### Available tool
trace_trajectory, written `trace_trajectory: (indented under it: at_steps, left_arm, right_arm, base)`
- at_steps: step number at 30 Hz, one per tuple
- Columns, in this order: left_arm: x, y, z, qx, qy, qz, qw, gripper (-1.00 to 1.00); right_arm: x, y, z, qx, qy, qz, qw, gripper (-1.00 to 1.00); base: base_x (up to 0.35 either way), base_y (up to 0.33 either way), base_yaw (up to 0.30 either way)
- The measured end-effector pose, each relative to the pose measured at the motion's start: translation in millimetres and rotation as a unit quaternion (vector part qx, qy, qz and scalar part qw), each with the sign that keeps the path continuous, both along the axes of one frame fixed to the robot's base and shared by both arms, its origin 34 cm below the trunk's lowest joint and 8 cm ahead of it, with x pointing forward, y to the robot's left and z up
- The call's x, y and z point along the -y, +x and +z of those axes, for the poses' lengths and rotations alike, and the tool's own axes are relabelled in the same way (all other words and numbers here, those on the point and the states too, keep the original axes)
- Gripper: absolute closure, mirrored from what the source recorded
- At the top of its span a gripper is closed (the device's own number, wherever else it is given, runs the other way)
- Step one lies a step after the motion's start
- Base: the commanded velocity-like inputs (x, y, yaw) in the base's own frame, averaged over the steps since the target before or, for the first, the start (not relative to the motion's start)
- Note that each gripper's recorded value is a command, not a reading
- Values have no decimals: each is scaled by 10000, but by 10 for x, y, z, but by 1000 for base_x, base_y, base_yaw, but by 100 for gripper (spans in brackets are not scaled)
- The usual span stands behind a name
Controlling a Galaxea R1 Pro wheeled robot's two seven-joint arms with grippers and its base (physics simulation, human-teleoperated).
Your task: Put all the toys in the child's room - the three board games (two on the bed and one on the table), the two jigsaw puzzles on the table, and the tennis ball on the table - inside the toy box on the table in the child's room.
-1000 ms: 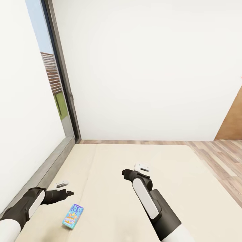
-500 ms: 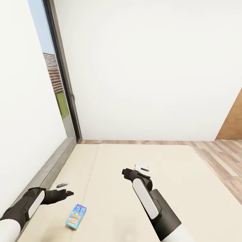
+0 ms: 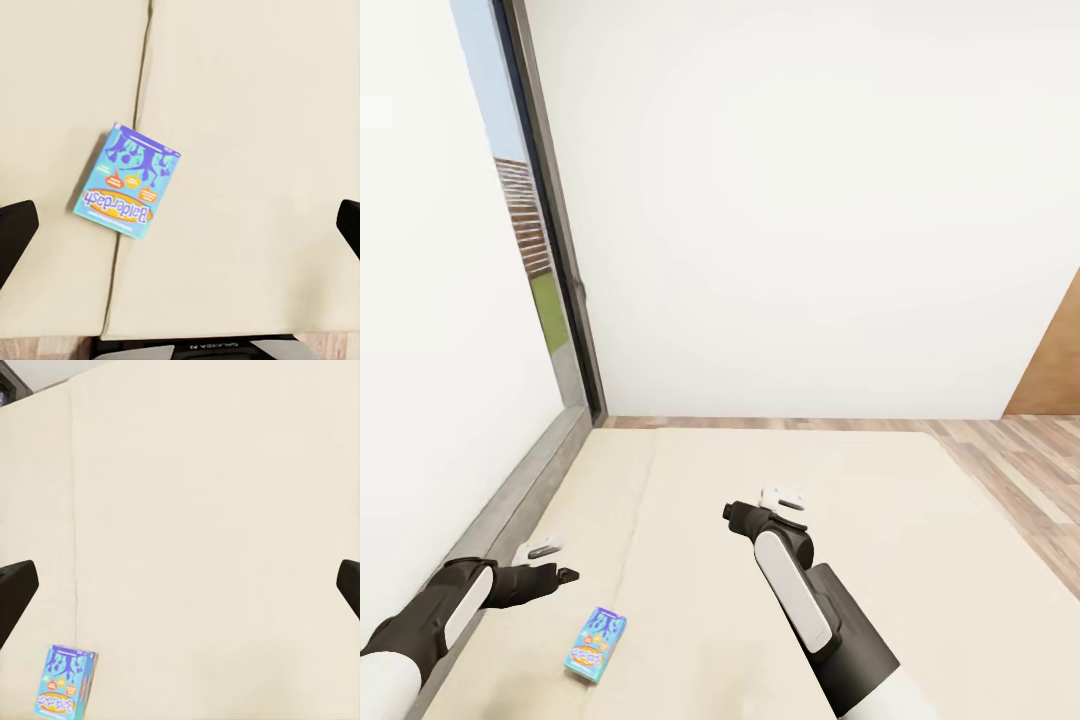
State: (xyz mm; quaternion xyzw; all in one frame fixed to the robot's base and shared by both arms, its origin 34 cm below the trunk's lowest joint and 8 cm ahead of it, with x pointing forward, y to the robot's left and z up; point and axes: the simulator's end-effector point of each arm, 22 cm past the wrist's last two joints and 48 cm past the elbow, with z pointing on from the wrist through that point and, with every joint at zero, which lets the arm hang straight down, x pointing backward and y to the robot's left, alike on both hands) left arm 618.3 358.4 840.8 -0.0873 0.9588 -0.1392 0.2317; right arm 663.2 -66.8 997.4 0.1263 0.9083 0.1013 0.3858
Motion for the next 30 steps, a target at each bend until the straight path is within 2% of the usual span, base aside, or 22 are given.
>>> trace_trajectory:
  at_steps: [30]
  left_arm:
    - [-1, 1, 0, 2, 2, 1, 10000, -100]
  right_arm:
    - [3, 2, 1, 4, 4, -7, 10000, -100]
  base:
    - [0, 117, 0]
